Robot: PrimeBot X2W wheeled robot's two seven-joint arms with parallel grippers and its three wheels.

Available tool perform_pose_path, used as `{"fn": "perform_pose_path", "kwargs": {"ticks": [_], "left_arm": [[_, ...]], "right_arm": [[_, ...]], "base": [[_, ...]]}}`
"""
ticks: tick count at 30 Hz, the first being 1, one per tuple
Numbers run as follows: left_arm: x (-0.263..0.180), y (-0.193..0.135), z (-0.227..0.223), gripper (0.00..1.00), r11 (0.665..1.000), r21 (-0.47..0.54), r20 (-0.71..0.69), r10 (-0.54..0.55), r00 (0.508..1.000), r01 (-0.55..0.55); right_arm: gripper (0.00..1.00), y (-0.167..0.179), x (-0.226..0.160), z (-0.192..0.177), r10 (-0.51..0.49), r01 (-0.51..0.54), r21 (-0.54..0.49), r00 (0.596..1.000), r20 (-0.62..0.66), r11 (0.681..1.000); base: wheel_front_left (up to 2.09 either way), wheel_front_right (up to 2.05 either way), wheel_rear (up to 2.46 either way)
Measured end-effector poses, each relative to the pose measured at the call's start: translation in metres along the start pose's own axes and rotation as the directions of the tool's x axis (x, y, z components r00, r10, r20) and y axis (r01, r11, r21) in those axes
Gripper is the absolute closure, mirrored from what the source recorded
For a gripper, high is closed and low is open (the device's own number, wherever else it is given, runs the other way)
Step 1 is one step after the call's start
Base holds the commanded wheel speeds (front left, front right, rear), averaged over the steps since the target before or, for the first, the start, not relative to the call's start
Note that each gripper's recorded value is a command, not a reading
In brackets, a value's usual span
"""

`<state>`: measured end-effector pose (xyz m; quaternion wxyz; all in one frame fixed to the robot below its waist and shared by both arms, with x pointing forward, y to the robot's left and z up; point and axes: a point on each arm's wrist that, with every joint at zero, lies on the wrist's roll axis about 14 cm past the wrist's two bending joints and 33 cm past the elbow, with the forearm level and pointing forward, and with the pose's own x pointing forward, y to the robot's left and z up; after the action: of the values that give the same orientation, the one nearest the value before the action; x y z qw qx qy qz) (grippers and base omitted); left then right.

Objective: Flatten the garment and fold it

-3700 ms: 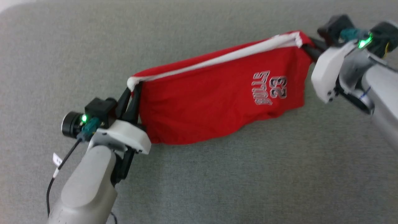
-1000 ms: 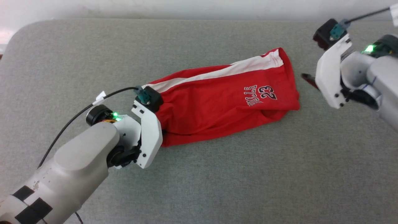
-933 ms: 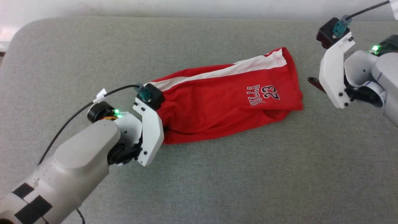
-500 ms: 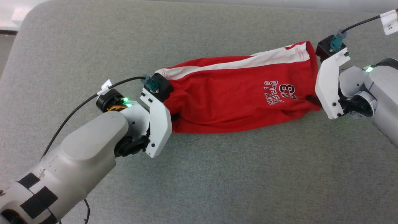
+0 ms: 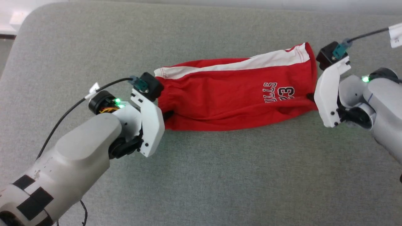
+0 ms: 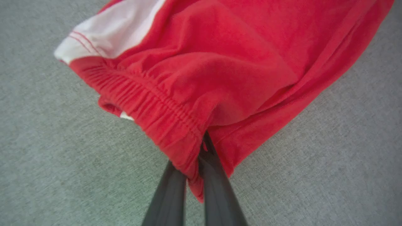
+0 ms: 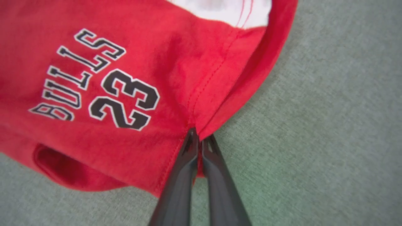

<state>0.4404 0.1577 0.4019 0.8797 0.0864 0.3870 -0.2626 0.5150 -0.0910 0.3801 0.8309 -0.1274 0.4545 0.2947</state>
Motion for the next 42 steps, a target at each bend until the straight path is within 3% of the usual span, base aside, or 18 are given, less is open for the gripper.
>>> {"fn": "perform_pose_path", "kwargs": {"ticks": [9, 14, 24, 34, 35, 36, 37, 42], "left_arm": [[-0.028, 0.002, 0.014, 1.0, 0.999, -0.009, 0.124, 0.034, 0.992, -0.033], [-0.044, -0.016, 0.007, 1.0, 1.0, 0.005, 0.16, 0.009, 0.987, -0.01], [-0.061, -0.068, -0.039, 1.0, 0.998, -0.029, 0.154, -0.045, 0.987, 0.05], [-0.045, -0.085, -0.083, 1.0, 0.994, -0.077, 0.021, -0.072, 0.997, 0.073], [-0.044, -0.086, -0.083, 0.58, 0.994, -0.079, 0.02, -0.071, 0.997, 0.073], [-0.044, -0.086, -0.081, 0.0, 0.995, -0.075, 0.035, -0.068, 0.997, 0.071], [-0.044, -0.086, -0.079, 0.0, 0.995, -0.072, 0.051, -0.066, 0.997, 0.07], [-0.058, -0.08, -0.059, 0.0, 1.0, -0.009, 0.19, 0.007, 0.982, -0.005]], "right_arm": [[1.0, 0.008, -0.051, 0.006, 0.005, 0.007, -0.062, 0.98, 0.198, 0.998], [1.0, 0.017, -0.083, -0.006, 0.026, -0.002, -0.085, 0.961, 0.276, 0.996], [1.0, 0.036, -0.113, -0.095, 0.049, -0.05, 0.001, 0.969, 0.244, 0.999], [1.0, 0.041, -0.09, -0.146, 0.045, -0.056, 0.09, 0.992, 0.121, 0.994], [0.98, 0.041, -0.089, -0.144, 0.04, -0.051, 0.086, 0.991, 0.126, 0.995], [0.25, 0.04, -0.089, -0.142, 0.034, -0.045, 0.084, 0.991, 0.132, 0.995], [0.0, 0.042, -0.089, -0.139, 0.033, -0.046, 0.089, 0.989, 0.146, 0.995], [0.0, 0.039, -0.107, -0.12, 0.004, -0.009, 0.022, 0.975, 0.221, 1.0]], "base": [[0.0, 0.0, 0.0], [0.0, 0.0, 0.0], [0.0, 0.0, 0.0], [0.0, 0.0, 0.0], [0.0, 0.0, 0.0], [0.0, 0.0, 0.0], [0.0, 0.0, 0.0], [0.0, 0.0, 0.0]]}}
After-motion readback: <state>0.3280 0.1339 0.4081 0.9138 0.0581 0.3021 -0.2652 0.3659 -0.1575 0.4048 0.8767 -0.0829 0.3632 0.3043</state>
